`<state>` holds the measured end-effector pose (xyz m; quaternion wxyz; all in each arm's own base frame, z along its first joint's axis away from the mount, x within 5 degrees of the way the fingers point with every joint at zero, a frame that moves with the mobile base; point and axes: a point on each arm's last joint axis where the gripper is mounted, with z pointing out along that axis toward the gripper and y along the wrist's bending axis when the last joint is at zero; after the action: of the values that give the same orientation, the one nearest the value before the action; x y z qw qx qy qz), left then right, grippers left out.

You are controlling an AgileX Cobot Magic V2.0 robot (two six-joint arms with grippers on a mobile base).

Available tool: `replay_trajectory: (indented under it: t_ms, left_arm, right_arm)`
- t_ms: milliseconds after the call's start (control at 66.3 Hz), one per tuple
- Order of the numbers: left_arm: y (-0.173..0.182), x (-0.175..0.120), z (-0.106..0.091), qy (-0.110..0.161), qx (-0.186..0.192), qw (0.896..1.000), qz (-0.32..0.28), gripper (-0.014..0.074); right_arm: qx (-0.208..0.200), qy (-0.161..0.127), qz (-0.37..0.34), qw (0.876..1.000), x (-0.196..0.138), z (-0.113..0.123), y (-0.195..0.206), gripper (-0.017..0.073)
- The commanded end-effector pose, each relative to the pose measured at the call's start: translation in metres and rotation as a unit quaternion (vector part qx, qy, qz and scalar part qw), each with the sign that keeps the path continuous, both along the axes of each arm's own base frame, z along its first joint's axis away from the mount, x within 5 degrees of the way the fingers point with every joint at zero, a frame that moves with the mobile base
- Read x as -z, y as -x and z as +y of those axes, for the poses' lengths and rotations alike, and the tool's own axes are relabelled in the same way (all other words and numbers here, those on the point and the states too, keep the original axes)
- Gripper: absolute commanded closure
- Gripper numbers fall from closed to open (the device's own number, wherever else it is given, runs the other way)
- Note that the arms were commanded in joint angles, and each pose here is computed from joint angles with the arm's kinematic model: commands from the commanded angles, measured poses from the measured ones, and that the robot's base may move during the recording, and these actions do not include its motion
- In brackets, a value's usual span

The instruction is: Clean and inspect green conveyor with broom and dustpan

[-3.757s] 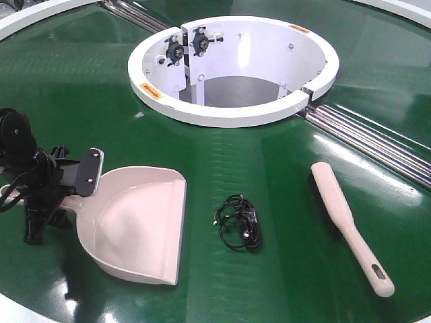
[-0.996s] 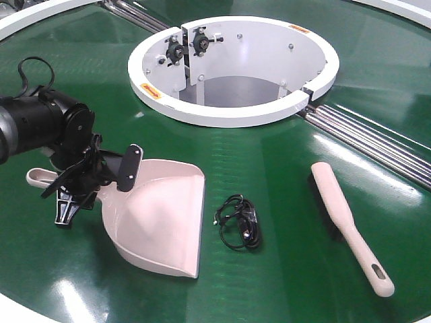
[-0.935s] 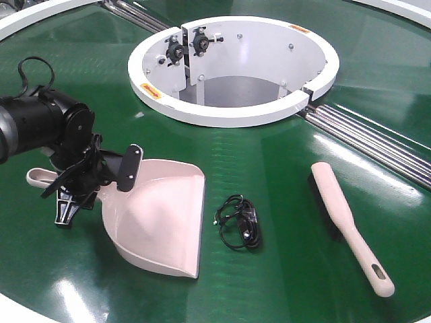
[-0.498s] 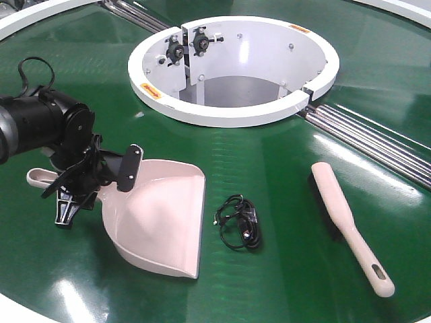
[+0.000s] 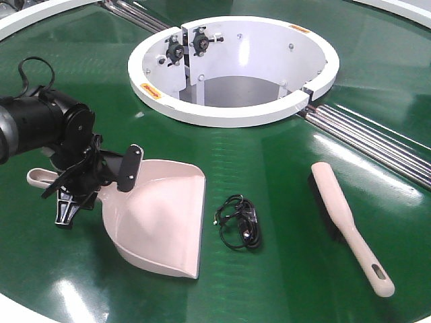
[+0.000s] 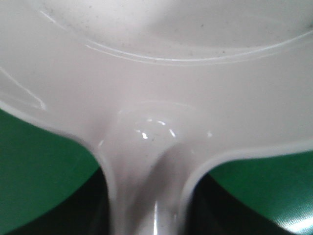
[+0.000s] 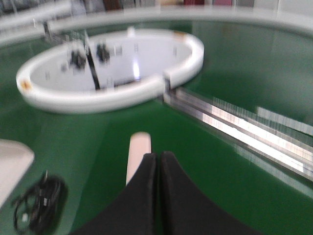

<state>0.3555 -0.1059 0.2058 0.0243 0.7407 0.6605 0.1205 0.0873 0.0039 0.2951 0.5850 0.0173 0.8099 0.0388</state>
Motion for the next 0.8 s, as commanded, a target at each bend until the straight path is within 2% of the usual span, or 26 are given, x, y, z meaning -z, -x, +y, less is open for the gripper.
replay_trajectory:
  t_ms: [0,136,362,543,664,785]
  left_arm:
    - [0.001,-0.022,-0.004,0.009,0.011,1.0,-0.028,0.0601]
    - [0.001,-0.022,-0.004,0.009,0.011,1.0,-0.028,0.0601]
    - [0.001,-0.022,-0.004,0.009,0.011,1.0,-0.028,0.0601]
    - [0.001,-0.022,-0.004,0.009,0.011,1.0,-0.028,0.0601]
    - [0.001,-0.022,-0.004,0.009,0.011,1.0,-0.028,0.0601]
    - [0.001,-0.022,-0.004,0.009,0.011,1.0,-0.028,0.0601]
  right_arm:
    - [-0.001,0.0,0.018,1.0,-0.009,0.0,-0.012,0.0569]
    - [0.002,-0.035,0.069,0.997,0.0,0.002,-0.022,0.0569]
    - [-0.001,-0.031,0.122,0.992,-0.003,0.003,-0.032,0.0559]
    - [-0.002,-0.02,0.136,0.991,-0.016,0.003,-0.031,0.0538]
    - [-0.003,-0.01,0.177,0.984,-0.019,0.002,-0.037,0.0479]
    - [-0.017,0.002,0.213,0.977,-0.026,0.006,-0.048,0.0351]
